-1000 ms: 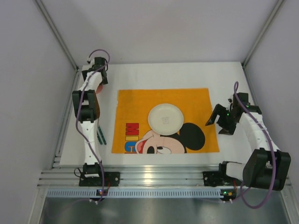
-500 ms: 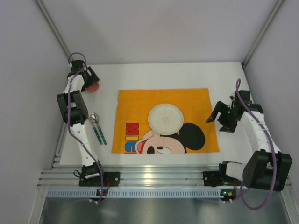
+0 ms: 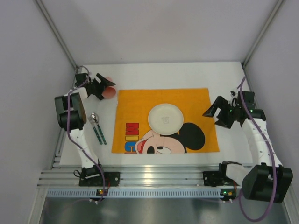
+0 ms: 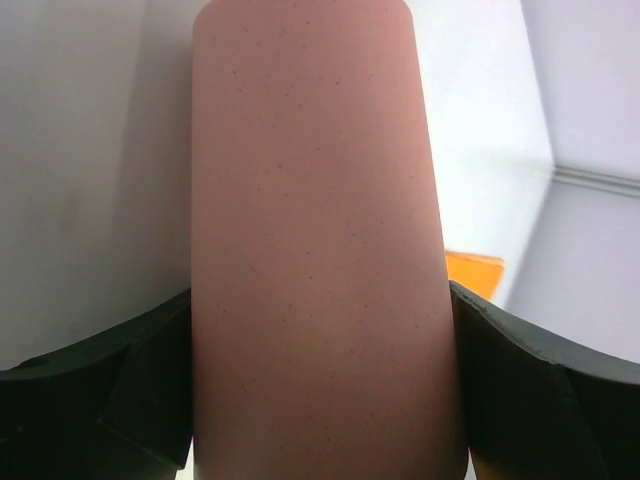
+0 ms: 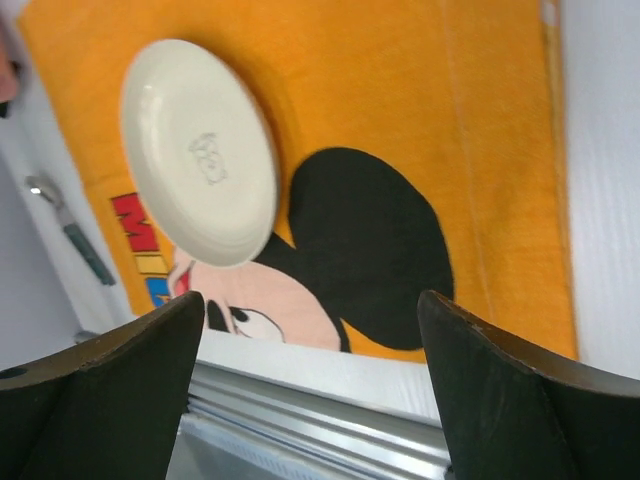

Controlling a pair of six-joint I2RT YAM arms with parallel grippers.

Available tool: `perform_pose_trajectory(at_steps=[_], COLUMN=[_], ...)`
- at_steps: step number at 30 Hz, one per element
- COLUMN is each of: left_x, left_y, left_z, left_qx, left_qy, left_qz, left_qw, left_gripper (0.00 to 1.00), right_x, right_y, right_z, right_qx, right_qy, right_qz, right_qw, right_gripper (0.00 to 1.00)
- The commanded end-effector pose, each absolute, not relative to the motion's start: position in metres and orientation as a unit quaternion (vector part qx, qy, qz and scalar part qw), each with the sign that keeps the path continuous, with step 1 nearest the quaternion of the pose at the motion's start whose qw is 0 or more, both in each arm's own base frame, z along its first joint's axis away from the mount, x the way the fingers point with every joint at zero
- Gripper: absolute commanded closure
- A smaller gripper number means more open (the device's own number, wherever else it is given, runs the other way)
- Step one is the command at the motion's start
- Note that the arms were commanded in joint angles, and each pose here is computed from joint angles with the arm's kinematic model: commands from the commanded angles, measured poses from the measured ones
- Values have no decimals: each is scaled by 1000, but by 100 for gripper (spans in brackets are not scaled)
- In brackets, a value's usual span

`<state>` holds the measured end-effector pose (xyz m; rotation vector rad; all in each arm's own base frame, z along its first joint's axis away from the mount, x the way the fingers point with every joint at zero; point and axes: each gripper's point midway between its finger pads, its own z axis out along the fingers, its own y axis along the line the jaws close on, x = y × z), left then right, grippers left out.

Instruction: Set the dinner table for one person

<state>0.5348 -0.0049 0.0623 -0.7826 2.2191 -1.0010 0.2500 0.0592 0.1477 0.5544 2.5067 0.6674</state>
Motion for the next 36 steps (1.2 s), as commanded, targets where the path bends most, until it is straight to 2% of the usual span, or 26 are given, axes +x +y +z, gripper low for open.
perform_pose_trajectory(at_steps=[1,5,10,17,20,29,36], left_x=[515,521,525,499,482,444,436], left_y=[-51,-94,-155,-249,-278,-321,-334], left_z=[77,120,178,238,247,275,288], left_qx=[-306,-258,-220,-164,-148,-120,-132], left_qy=[807,823,817,803,804,800,789], left_qz=[-452,-450,-477,-529,-540,-560,-580], left_qw=[226,232,239,218,201,179,155], left_gripper=[41,43,45,46,46,47,48], right_x=[285,310,336,365,375,389,400], right_y=[92,121,189,247,258,278,277], right_z=[206,235,264,259,248,248,239], right_qx=[136,58,-51,-122,-140,-172,-140], right_qy=[868,865,870,873,878,869,857], right_qz=[351,355,335,310,292,266,215], right_qw=[323,350,358,356,352,381,446], right_gripper=[12,11,11,12,12,13,22])
